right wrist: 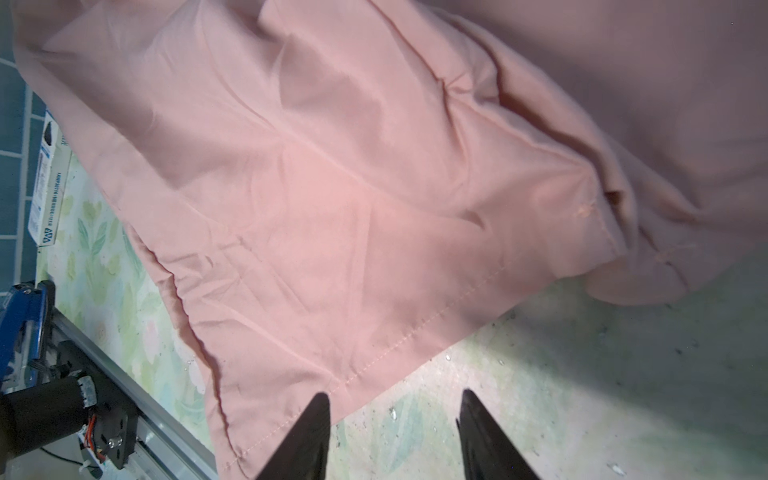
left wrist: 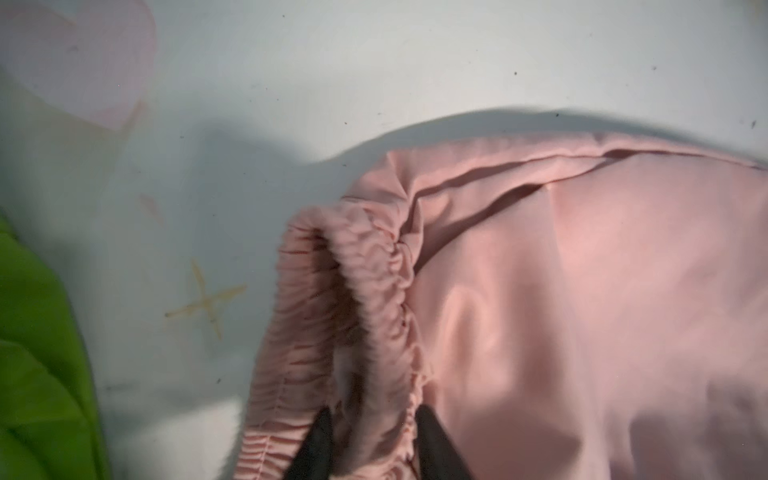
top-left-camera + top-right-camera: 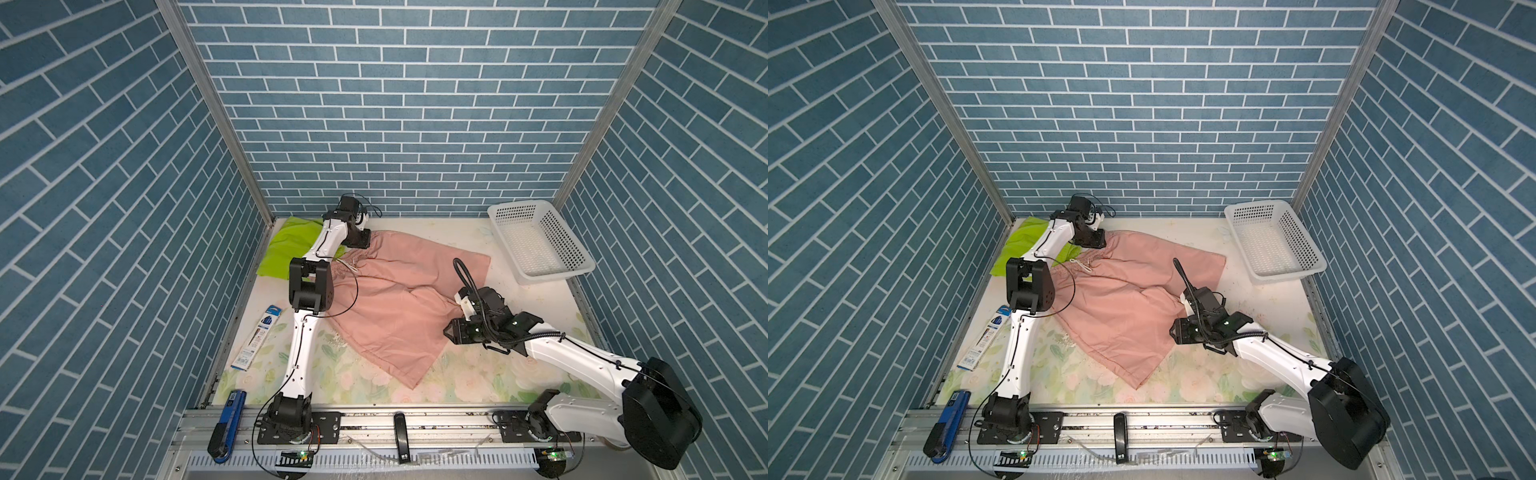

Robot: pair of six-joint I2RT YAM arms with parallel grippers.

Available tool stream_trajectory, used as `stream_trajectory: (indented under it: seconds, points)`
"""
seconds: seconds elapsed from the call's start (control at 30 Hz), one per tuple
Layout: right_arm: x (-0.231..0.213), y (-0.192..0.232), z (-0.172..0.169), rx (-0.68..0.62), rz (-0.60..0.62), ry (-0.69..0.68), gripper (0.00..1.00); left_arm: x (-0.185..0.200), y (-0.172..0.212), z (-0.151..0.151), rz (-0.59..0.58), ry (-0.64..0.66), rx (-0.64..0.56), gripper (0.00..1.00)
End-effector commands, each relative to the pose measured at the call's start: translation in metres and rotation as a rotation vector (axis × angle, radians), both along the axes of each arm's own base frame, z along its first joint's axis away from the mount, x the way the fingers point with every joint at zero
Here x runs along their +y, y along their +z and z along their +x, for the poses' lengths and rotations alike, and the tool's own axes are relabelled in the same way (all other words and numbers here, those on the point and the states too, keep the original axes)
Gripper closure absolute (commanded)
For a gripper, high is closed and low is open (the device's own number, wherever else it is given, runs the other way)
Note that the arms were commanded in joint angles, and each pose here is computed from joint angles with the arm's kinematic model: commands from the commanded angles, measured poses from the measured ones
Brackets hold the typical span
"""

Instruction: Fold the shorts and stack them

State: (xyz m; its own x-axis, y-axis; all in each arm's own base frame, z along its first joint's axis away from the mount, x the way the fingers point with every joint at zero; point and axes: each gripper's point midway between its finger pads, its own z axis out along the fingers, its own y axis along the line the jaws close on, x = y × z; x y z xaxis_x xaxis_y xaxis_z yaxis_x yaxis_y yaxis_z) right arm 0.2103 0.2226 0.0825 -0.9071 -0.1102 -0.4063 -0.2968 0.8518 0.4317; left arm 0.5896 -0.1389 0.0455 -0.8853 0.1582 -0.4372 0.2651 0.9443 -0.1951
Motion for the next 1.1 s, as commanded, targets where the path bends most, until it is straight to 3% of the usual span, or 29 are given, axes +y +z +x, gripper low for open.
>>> stream_trajectory:
  seconds: [0.0,0.03,0.33,0.53,0.63,0.8,0.97,1.07]
  points:
    - [-0.018,0.005,0.005,-0.019,-0.073,-0.082,0.47,0.0,-0.004,-0.007,-0.005,0.008,0.037,0.89]
    - [-0.025,0.002,0.005,-0.015,-0.104,-0.101,0.47,0.002,0.002,-0.005,0.005,0.014,0.023,1.0]
    - [-0.046,-0.008,0.021,-0.008,-0.101,-0.183,0.41,0.046,0.075,-0.001,0.204,0.135,-0.117,1.0]
    - [-0.004,-0.002,0.039,-0.043,0.039,-0.019,0.38,0.082,0.117,-0.011,0.317,0.235,-0.185,1.0]
    - [0.014,-0.009,0.036,-0.015,0.076,0.043,0.37,0.097,0.125,-0.013,0.332,0.273,-0.202,1.0]
    - [0.014,-0.027,0.024,0.028,-0.029,0.074,0.37,0.12,0.127,-0.008,0.359,0.344,-0.243,1.0]
    - [0.017,-0.042,0.016,0.079,-0.046,0.058,0.37,0.146,0.124,0.0,0.381,0.422,-0.259,1.0]
    - [0.027,-0.04,0.0,0.071,-0.096,0.128,0.36,0.165,0.122,0.0,0.392,0.463,-0.244,1.0]
